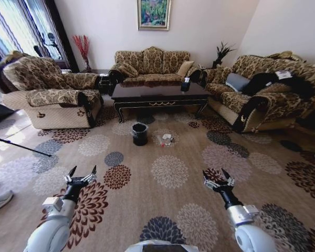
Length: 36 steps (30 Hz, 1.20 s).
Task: Move to the front of the table and pick up the trash from the floor, then place it into the trash bin.
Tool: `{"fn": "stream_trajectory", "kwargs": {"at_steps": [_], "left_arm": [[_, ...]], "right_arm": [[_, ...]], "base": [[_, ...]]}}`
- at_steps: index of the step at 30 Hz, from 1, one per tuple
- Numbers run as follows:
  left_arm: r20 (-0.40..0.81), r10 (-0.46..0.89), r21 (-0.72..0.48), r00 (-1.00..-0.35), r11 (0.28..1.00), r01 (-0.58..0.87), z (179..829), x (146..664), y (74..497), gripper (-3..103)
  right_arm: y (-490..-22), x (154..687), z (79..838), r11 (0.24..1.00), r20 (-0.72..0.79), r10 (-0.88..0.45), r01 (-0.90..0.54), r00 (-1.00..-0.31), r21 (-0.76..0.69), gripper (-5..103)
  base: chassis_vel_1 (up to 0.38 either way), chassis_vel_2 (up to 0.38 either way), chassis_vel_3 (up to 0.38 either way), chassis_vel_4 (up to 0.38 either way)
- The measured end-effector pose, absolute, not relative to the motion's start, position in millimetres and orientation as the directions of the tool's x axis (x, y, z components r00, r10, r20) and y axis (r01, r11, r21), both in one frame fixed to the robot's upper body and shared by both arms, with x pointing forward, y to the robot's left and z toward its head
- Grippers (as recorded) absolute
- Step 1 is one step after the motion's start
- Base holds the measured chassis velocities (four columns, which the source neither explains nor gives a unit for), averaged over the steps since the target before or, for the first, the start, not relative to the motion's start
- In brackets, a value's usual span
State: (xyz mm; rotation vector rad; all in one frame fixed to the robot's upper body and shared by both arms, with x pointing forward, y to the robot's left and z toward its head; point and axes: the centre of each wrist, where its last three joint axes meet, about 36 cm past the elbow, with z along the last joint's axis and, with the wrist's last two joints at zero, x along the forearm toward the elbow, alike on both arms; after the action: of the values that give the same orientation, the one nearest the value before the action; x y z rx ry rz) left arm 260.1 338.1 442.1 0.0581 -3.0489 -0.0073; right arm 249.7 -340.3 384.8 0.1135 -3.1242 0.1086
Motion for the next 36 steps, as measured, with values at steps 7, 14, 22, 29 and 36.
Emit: {"fn": "stream_trajectory", "kwargs": {"at_steps": [7,14,22,29,36], "left_arm": [[0.103,-0.049,0.005,-0.994,0.999,-0.048,443,257,336,100],[0.1,-0.05,0.006,-0.994,0.999,-0.05,443,258,336,100],[0.101,-0.059,-0.001,-0.993,0.998,-0.06,440,257,336,100],[0.092,-0.068,0.0,-0.993,0.998,-0.068,440,260,338,100],[0.087,-0.072,0.002,-0.994,0.997,-0.072,442,261,340,100]], "right_arm": [[-340,248,385,0.997,0.008,-0.051,-0.051,-0.999,-0.051,100],[-337,247,387,0.997,0.004,-0.054,-0.054,-0.999,-0.049,100],[-334,242,389,0.997,0.008,-0.056,-0.056,-0.998,-0.051,100],[-328,246,389,0.997,-0.003,-0.068,-0.068,-0.998,-0.048,100],[-328,247,387,0.996,0.001,-0.071,-0.071,-0.997,-0.052,100]], "base": [[0.0,0.0,0.0,0.0],[0.0,0.0,0.0,0.0],[0.0,0.0,0.0,0.0],[0.0,0.0,0.0,0.0],[0.0,0.0,0.0,0.0]]}}
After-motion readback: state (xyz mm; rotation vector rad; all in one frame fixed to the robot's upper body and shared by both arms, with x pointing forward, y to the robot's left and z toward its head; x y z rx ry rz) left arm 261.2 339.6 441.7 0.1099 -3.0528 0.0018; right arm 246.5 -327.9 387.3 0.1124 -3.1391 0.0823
